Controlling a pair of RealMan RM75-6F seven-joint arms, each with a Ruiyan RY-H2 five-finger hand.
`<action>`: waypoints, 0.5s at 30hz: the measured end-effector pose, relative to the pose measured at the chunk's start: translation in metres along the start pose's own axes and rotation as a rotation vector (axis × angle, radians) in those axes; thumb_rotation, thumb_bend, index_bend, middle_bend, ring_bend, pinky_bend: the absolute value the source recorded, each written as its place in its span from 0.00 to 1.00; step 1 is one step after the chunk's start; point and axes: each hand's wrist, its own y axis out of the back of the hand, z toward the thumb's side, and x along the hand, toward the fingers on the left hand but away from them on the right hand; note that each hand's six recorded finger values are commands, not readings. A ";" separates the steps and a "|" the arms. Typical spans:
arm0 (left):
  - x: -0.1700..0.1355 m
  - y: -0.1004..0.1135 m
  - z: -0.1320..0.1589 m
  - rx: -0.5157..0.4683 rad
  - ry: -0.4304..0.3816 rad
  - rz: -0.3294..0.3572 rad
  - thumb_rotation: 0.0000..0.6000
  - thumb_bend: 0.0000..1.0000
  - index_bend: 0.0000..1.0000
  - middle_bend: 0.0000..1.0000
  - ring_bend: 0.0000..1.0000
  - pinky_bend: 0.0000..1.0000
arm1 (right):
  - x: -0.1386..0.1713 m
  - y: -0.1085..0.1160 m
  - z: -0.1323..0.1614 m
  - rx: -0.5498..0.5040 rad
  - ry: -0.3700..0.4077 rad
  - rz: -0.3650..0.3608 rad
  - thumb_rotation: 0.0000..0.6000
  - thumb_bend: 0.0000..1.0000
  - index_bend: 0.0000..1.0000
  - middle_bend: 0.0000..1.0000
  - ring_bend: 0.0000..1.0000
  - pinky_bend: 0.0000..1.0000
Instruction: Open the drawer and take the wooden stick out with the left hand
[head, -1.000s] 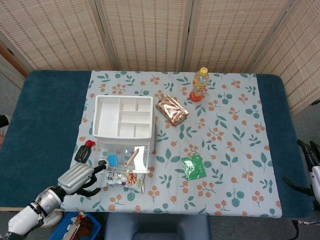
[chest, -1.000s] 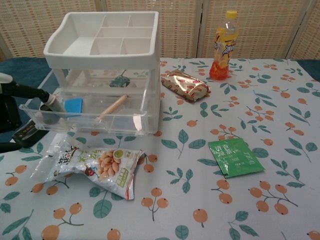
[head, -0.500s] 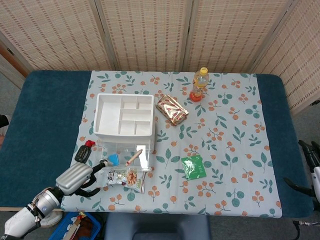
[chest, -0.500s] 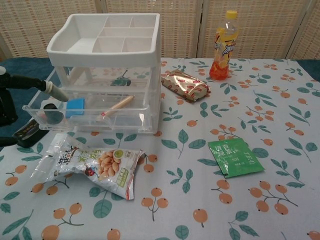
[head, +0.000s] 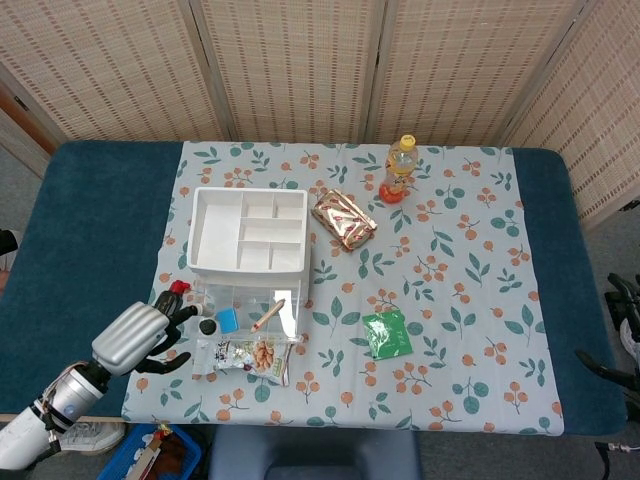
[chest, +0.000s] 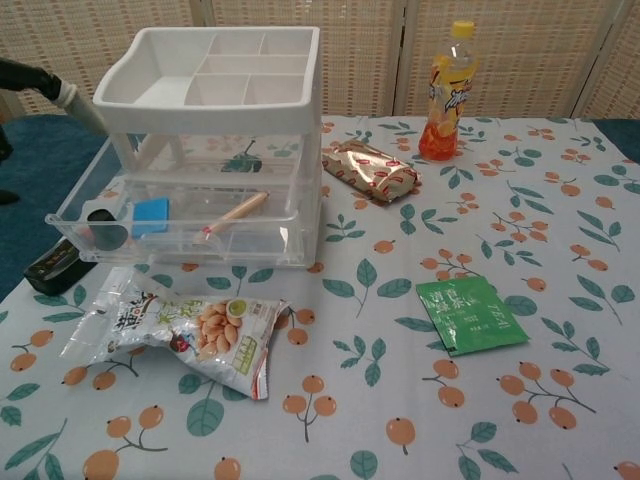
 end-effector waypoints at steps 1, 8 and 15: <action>0.002 0.004 -0.001 0.009 -0.012 0.025 1.00 0.32 0.27 0.92 1.00 1.00 | 0.000 0.001 0.001 0.000 0.003 -0.001 1.00 0.11 0.00 0.13 0.08 0.13; 0.021 0.024 -0.010 0.176 -0.094 0.115 1.00 0.32 0.34 0.92 1.00 1.00 | -0.002 0.003 0.006 0.003 0.016 -0.001 1.00 0.12 0.00 0.13 0.08 0.13; 0.052 0.033 0.000 0.423 -0.222 0.141 1.00 0.32 0.38 0.92 1.00 1.00 | -0.003 0.004 0.008 0.008 0.020 0.003 1.00 0.11 0.00 0.13 0.08 0.13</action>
